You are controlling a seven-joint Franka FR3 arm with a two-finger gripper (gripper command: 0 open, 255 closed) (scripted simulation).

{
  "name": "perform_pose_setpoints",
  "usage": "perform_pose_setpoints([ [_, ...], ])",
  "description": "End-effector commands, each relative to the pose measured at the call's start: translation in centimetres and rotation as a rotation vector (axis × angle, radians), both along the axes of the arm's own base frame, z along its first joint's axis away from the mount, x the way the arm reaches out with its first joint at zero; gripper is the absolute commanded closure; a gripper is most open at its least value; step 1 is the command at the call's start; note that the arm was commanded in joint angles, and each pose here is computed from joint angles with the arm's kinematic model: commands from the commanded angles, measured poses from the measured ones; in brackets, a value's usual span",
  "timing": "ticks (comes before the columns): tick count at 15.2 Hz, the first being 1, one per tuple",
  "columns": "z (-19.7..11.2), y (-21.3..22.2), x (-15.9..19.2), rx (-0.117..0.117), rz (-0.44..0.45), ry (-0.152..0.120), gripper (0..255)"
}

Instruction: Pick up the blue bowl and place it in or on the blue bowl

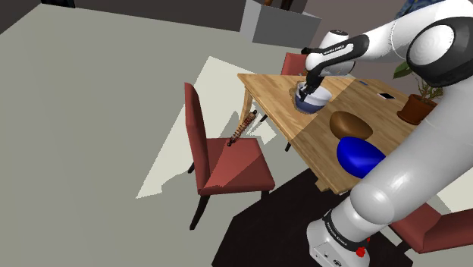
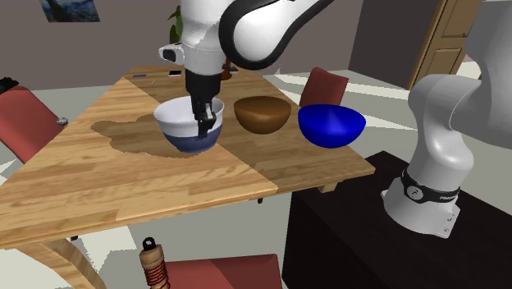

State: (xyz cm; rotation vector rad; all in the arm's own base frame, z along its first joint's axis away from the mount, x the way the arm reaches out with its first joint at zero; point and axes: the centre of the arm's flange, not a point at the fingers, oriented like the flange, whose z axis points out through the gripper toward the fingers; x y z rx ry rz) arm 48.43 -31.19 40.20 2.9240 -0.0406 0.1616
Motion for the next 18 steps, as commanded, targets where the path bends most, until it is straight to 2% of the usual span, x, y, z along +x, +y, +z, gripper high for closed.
perform_pose_setpoints([
  [1, 1.0, -0.1, 0.1, -0.001, 0.000, -0.001, 255],
  [18, 10.0, -0.1, 0.1, -0.001, 0.000, -0.001, 255],
])
